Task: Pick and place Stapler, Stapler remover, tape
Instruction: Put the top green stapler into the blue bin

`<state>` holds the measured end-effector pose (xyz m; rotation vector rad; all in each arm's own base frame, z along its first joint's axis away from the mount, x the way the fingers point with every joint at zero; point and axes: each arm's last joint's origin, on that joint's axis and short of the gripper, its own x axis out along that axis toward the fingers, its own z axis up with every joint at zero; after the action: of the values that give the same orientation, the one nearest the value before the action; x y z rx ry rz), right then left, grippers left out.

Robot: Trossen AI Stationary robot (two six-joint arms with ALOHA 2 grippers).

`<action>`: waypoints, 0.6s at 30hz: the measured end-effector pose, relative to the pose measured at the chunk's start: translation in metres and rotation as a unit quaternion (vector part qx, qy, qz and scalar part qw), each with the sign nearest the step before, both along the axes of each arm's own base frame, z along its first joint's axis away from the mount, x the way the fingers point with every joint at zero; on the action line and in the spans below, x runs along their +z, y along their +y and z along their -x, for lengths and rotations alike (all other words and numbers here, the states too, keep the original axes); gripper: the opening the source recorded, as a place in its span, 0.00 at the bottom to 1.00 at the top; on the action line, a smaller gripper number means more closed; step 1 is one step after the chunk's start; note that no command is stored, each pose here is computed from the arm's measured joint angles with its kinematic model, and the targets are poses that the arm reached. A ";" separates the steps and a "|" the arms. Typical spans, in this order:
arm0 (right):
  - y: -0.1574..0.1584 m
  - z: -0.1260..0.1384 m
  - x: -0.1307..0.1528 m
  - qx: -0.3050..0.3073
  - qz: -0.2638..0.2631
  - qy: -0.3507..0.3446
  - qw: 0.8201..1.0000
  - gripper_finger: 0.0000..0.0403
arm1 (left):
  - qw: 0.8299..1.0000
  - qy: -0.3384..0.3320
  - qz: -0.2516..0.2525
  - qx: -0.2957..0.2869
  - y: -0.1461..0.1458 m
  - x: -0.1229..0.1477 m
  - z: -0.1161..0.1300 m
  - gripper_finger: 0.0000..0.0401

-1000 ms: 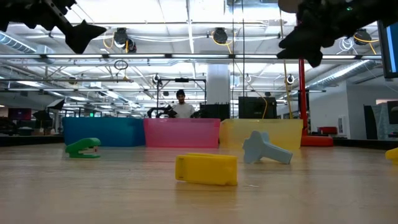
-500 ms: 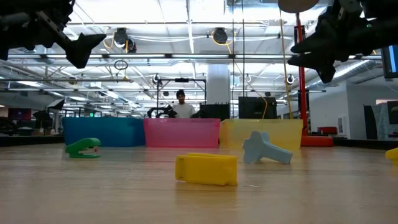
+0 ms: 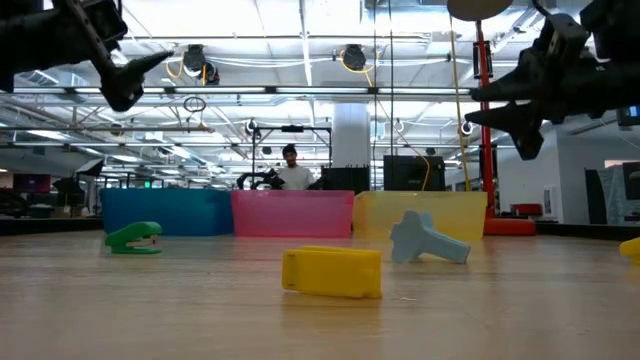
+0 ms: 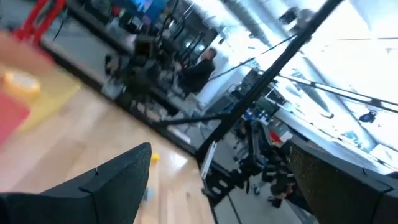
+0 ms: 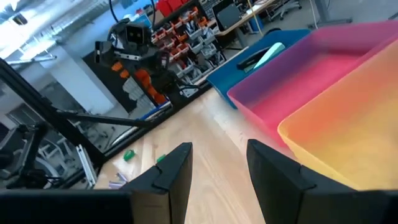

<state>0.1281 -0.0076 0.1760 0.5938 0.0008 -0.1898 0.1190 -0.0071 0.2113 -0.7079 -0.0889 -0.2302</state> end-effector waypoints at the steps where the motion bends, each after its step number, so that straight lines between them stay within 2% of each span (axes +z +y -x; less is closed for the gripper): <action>1: 0.000 0.000 -0.002 0.000 -0.005 -0.001 1.000 0.36 | 1.000 0.011 0.008 0.000 -0.001 -0.002 -0.001 0.94; 5: 0.000 0.001 -0.008 0.000 -0.014 -0.008 1.000 0.36 | 0.998 0.050 0.031 -0.002 -0.006 -0.002 -0.007 0.94; 9: 0.000 0.002 -0.006 0.000 -0.021 -0.025 0.999 0.36 | 0.990 0.136 0.034 0.000 -0.014 0.010 -0.017 0.94; 14: 0.000 0.002 -0.005 0.001 -0.005 -0.026 1.000 0.36 | 0.960 0.279 0.029 -0.014 -0.028 0.035 -0.029 0.94; 18: 0.000 0.002 -0.005 0.001 0.006 -0.024 1.000 0.36 | 0.932 0.360 0.032 -0.037 -0.044 0.048 -0.040 0.94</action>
<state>0.1265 -0.0075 0.1709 0.5864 -0.0453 -0.1739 0.1589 -0.0512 0.2595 -0.8242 0.6362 -0.0268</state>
